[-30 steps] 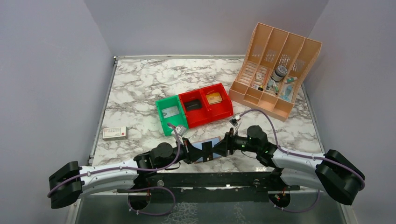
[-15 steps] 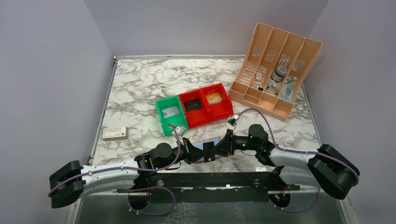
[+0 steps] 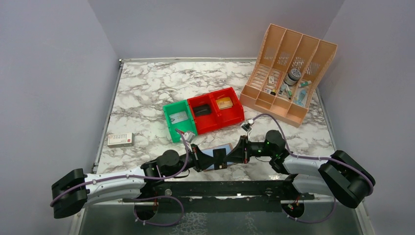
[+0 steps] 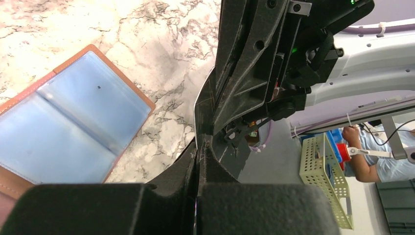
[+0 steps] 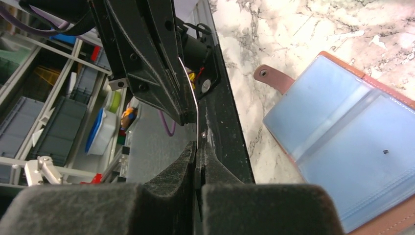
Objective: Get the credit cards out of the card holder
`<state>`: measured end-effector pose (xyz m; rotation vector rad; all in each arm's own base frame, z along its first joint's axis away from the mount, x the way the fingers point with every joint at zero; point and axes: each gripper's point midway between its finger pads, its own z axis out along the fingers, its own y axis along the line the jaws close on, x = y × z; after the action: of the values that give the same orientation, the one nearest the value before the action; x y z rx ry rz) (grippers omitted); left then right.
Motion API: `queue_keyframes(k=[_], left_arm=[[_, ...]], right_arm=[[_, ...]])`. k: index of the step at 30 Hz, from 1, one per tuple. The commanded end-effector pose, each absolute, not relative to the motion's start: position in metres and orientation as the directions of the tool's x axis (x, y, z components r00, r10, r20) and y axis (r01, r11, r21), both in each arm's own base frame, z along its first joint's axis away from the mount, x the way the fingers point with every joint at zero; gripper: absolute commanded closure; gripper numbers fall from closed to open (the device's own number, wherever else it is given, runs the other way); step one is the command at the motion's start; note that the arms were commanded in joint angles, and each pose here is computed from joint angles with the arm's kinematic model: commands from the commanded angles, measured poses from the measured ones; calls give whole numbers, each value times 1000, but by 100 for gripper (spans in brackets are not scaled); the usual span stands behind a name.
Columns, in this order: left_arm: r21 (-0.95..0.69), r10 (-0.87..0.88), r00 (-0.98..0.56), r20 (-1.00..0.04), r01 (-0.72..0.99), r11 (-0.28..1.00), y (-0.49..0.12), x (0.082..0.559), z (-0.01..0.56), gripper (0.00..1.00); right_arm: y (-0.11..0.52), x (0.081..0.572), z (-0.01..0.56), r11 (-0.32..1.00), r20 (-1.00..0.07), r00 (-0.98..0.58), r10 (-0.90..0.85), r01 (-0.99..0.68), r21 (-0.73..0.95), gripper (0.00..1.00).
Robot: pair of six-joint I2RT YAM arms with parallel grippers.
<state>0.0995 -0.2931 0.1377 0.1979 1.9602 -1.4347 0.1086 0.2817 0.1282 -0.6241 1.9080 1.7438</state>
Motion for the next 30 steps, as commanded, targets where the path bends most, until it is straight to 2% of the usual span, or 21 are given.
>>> queue_keyframes(k=[1, 2, 5, 7, 11, 14, 18, 23, 25, 30], left_arm=[[-781, -270, -740, -616, 531, 328, -297, 95, 151, 99], [-781, -272, -738, -617, 533, 326, -297, 96, 152, 96], [-781, -277, -737, -616, 528, 332, -296, 97, 150, 73], [-781, -285, -734, -617, 524, 341, -293, 98, 147, 56], [-775, -302, -723, -622, 513, 369, -287, 102, 140, 30], [-763, -300, -716, -630, 499, 410, -284, 106, 135, 16], [-714, -277, -701, -657, 463, 525, -278, 119, 129, 2], [-412, -158, -600, -784, 313, 856, -230, 163, 125, 1], [-349, -155, -555, -817, 263, 899, -218, 176, 145, 1], [-354, -258, -449, -856, 144, 924, -200, 201, 186, 1]], right_arm=[[283, 101, 147, 6, -647, -762, -10, -647, 762, 99], [283, 102, 149, 5, -648, -761, -6, -648, 761, 99], [282, 104, 151, 17, -653, -758, 4, -653, 757, 99], [280, 111, 148, 63, -654, -756, 18, -652, 756, 99], [275, 126, 144, 162, -680, -731, 56, -665, 729, 99], [271, 133, 145, 218, -695, -715, 83, -667, 712, 99], [262, 152, 143, 351, -722, -681, 122, -651, 673, 99], [247, 176, 151, 497, -767, -623, 152, -623, 604, 99], [243, 185, 159, 539, -794, -587, 160, -621, 568, 99], [236, 208, 172, 631, -837, -527, 147, -602, 489, 99]])
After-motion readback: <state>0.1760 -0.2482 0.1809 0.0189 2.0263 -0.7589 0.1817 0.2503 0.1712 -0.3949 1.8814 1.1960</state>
